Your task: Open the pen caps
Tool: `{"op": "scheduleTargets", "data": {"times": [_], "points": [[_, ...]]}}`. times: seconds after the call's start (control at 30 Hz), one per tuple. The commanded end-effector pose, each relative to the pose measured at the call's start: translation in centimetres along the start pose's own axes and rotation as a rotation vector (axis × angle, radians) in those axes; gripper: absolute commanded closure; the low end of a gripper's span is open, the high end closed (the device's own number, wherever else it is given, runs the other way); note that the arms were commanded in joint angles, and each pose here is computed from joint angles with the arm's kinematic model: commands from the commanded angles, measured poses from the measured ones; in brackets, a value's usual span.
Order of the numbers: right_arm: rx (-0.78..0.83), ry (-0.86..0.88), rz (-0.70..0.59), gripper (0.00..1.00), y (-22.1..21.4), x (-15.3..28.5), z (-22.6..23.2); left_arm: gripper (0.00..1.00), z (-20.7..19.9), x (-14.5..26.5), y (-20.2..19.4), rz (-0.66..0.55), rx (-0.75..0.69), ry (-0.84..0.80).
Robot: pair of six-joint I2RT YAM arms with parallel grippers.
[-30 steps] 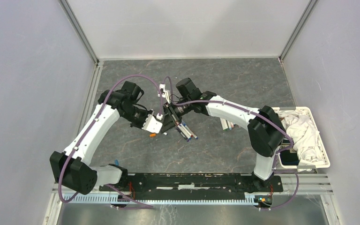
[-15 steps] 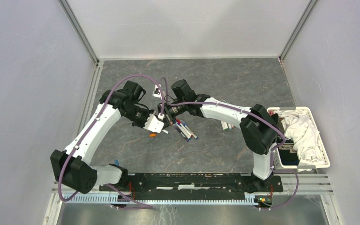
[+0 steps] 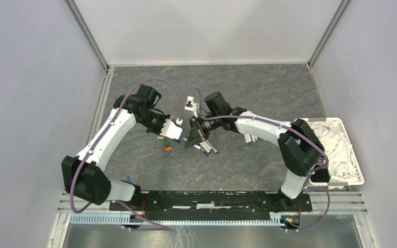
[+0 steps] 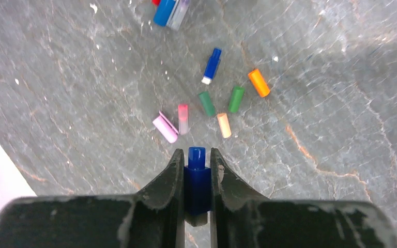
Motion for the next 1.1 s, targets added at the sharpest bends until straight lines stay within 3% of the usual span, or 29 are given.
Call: {"op": "scheduleTargets", "data": {"times": [0.0, 0.1, 0.3, 0.47, 0.77, 1.0, 1.07], "points": [[0.004, -0.101, -0.008, 1.0, -1.3, 2.0, -2.1, 0.98, 1.5, 0.6, -2.0, 0.091, 0.015, 0.041], [-0.001, -0.213, -0.07, 1.0, -0.5, 4.1, -4.0, 0.98, 1.6, -0.4, -2.5, 0.09, 0.062, 0.066], [-0.09, -0.767, -0.346, 1.0, 1.9, 12.8, -12.2, 0.98, 0.1, -4.6, -4.4, 0.093, 0.237, 0.06], [-0.136, -0.999, -0.455, 1.0, 1.0, 16.5, -15.6, 0.97, -0.2, -7.2, -6.7, 0.145, 0.361, 0.051], [-0.166, -1.127, -0.477, 1.0, 0.0, 17.5, -18.8, 0.87, -1.3, -9.3, -8.7, 0.205, 0.451, 0.007], [-0.179, -1.131, -0.457, 0.92, 0.1, 16.6, -20.1, 0.58, -1.4, -9.3, -8.3, 0.187, 0.475, -0.003], [-0.186, -1.126, -0.449, 0.86, -0.1, 16.3, -20.4, 0.55, -1.3, -9.1, -8.0, 0.177, 0.482, -0.003]]}}
Point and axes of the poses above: each gripper's point midway between its finger pads, its own x axis back along the fingers, its own z axis along the line the jaws close on, y = z × x, the point moved 1 cm from there along x, back along the fingers, and after that the axes turned 13 degrees about -x, right-handed, at the moved point
